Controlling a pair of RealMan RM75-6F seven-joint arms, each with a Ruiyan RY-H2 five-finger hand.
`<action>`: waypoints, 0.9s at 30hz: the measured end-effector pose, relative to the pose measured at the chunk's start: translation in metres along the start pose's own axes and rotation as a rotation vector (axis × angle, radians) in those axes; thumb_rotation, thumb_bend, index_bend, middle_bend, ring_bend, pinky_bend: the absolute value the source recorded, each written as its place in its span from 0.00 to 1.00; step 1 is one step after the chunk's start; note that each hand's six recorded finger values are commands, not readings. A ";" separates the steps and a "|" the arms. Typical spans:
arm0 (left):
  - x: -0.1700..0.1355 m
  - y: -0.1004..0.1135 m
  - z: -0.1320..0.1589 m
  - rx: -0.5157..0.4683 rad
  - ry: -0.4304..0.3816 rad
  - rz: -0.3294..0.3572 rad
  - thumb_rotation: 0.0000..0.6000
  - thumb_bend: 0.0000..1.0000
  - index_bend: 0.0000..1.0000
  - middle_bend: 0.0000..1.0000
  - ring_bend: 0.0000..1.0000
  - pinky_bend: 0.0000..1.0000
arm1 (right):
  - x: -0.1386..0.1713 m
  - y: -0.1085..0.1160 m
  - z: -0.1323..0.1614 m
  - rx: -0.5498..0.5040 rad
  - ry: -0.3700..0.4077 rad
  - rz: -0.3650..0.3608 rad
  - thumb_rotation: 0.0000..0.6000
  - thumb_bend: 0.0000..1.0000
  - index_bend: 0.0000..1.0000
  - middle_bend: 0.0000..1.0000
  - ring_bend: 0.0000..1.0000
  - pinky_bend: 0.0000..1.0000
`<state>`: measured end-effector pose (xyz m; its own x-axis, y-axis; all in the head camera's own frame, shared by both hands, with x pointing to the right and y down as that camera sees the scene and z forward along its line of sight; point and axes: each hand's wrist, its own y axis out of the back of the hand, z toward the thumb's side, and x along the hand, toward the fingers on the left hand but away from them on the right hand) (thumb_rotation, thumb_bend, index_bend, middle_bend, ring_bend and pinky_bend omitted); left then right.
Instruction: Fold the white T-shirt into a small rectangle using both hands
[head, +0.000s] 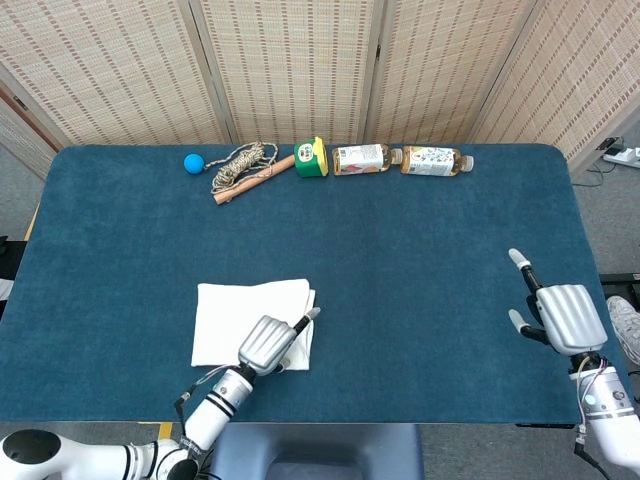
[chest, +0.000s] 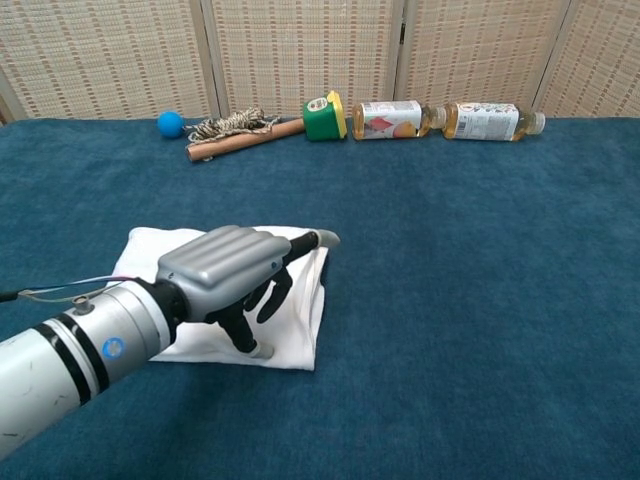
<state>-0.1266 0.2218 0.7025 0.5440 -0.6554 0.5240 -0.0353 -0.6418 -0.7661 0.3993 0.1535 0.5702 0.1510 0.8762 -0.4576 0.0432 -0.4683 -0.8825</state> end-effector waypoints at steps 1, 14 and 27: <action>-0.001 0.002 -0.001 -0.006 0.002 0.005 1.00 0.10 0.00 0.73 0.67 0.90 | 0.000 0.000 -0.001 0.000 -0.002 -0.001 1.00 0.33 0.00 0.92 0.94 1.00; -0.060 0.056 -0.090 -0.106 0.206 0.079 1.00 0.10 0.00 0.68 0.61 0.82 | 0.007 0.004 -0.013 0.000 -0.035 0.005 1.00 0.34 0.02 0.83 0.82 1.00; -0.166 0.092 -0.199 -0.182 0.534 0.275 1.00 0.10 0.13 0.46 0.40 0.56 | 0.011 -0.009 -0.027 -0.020 0.025 0.048 1.00 0.41 0.17 0.30 0.25 0.32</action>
<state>-0.3867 0.1923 0.6191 0.0020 -0.8847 0.4662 -0.2823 -0.4478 -0.8484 0.4275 0.1645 0.5755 0.1780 0.8496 -0.4965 0.0552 -0.5124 -0.8570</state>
